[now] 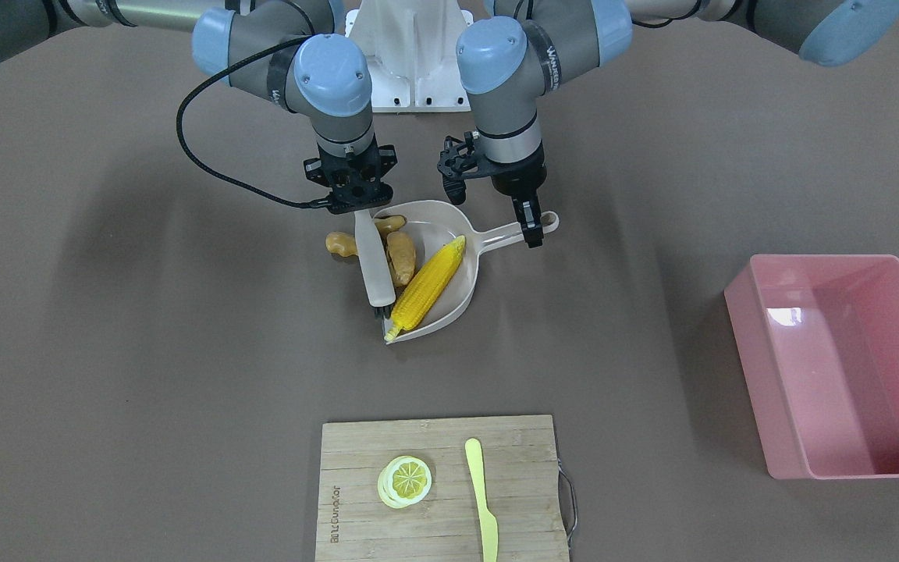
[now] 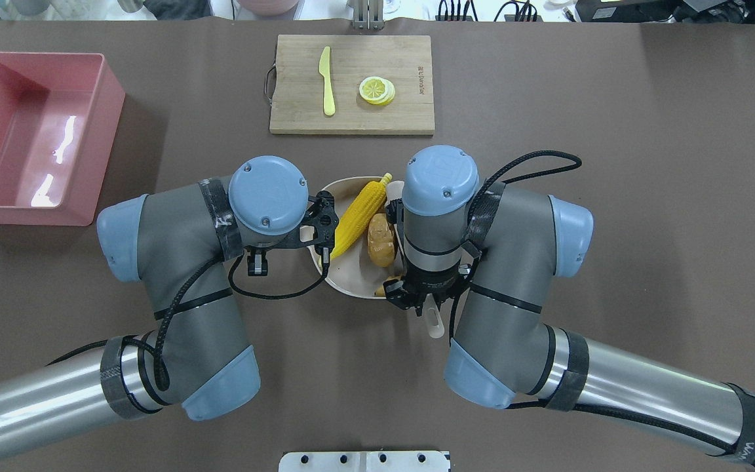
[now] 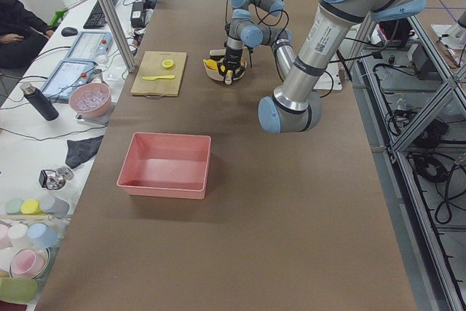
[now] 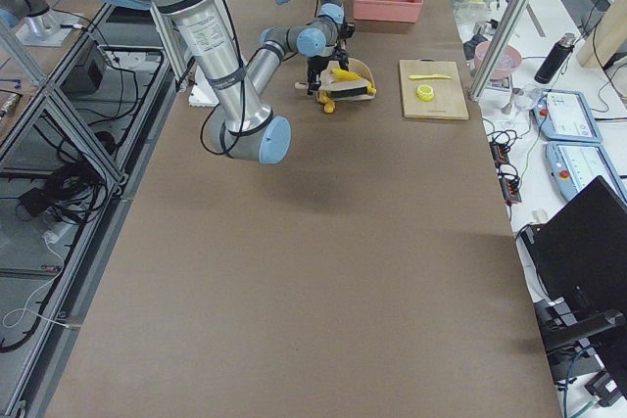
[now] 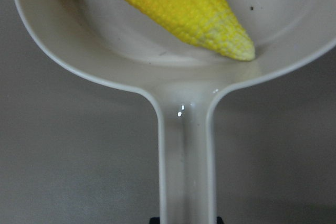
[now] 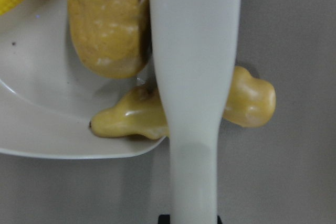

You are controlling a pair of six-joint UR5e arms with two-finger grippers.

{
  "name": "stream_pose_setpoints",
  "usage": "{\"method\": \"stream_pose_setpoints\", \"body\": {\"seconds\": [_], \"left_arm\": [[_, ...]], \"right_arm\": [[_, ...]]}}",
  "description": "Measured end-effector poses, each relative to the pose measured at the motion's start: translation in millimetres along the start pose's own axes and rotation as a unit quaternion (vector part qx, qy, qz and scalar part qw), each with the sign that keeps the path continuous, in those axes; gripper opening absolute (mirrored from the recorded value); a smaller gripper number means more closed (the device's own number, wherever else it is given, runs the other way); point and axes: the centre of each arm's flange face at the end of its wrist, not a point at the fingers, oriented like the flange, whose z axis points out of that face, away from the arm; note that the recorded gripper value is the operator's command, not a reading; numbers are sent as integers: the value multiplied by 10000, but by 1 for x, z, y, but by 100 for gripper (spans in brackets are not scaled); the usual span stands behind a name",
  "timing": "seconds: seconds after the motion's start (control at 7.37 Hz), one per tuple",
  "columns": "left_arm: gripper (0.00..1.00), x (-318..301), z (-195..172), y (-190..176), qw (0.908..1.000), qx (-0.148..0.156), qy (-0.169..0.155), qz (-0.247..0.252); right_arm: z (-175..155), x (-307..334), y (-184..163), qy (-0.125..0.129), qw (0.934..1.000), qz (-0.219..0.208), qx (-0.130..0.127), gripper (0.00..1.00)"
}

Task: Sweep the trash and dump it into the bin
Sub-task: 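Sweep the potato into the dustpan with the brush in the right gripper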

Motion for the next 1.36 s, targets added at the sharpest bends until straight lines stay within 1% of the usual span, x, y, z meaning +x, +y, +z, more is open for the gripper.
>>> {"method": "stream_pose_setpoints", "body": {"seconds": [0.41, 0.81, 1.09, 1.22, 1.36], "left_arm": [[0, 1, 1, 0, 10000, -2, 8, 4], [0, 5, 1, -2, 10000, 12, 25, 36], [0, 7, 3, -3, 10000, 10, 34, 44], [0, 9, 4, -4, 10000, 6, 47, 60], [0, 13, 6, -5, 9999, 1, 63, 81]], "right_arm": [[-18, 13, -11, -121, 9996, 247, 6, 0], [-23, -13, -1, -254, 9980, 577, -22, 0], [-22, -28, 7, -448, 9967, 677, -21, 0], [-27, -22, 3, -576, 9955, 744, -62, 0], [-35, 2, -3, -680, 9939, 857, -148, 0]]}}
